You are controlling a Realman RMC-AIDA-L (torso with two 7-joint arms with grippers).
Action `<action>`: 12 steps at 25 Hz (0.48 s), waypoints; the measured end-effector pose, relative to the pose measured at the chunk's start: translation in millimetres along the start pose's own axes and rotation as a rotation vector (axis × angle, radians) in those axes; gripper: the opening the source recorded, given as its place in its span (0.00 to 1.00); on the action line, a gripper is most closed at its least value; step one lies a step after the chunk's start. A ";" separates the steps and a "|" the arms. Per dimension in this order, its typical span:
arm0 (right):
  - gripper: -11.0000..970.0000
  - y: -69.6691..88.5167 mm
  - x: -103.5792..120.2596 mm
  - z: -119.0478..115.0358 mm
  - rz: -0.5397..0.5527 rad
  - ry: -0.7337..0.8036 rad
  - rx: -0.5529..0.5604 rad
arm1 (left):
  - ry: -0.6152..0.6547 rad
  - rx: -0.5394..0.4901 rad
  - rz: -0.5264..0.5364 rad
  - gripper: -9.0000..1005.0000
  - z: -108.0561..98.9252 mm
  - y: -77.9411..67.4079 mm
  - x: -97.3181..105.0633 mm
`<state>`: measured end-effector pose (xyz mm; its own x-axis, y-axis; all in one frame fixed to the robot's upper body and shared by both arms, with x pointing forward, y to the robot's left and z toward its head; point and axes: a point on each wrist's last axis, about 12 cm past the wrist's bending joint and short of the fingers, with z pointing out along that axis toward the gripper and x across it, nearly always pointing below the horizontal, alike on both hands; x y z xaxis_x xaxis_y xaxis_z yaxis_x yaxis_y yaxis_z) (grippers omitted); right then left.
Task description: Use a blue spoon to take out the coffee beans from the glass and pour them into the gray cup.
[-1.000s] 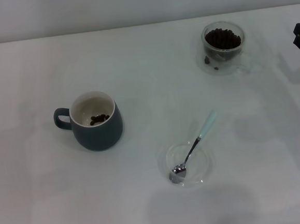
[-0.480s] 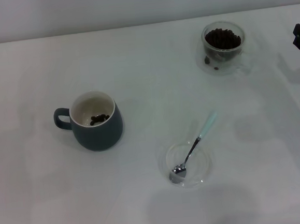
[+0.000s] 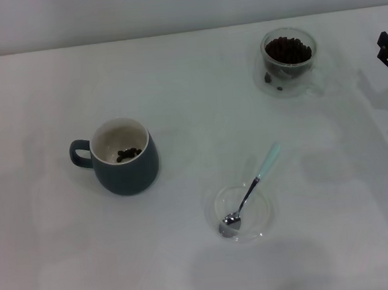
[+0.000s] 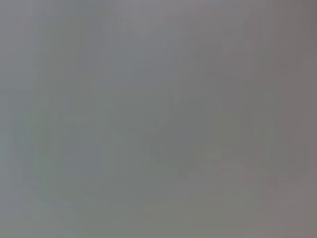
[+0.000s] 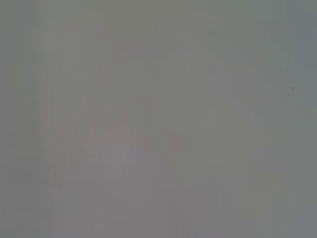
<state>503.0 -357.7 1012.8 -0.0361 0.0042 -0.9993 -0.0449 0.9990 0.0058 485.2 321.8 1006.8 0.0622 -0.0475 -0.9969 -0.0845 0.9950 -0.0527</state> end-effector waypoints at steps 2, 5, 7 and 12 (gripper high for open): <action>0.87 0.1 0.0 0.0 0.000 0.000 0.000 | 0.000 0.000 0.000 0.77 0.0 0.0 0.0; 0.87 0.3 -0.3 0.0 0.001 -0.003 -0.001 | 0.001 -0.001 0.000 0.77 -0.3 0.2 0.1; 0.87 0.3 -0.3 0.0 0.001 -0.003 -0.001 | 0.001 -0.001 0.000 0.77 -0.6 0.4 0.2; 0.87 0.4 -0.3 0.4 0.001 -0.002 -0.001 | 0.001 -0.002 0.002 0.77 -0.6 0.9 0.2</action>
<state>503.4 -357.3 1013.0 -0.0346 0.0048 -0.9994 -0.0461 0.9989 0.0064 484.6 322.7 1006.5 0.0607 -0.0452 -0.9971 -0.0864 0.9950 -0.0504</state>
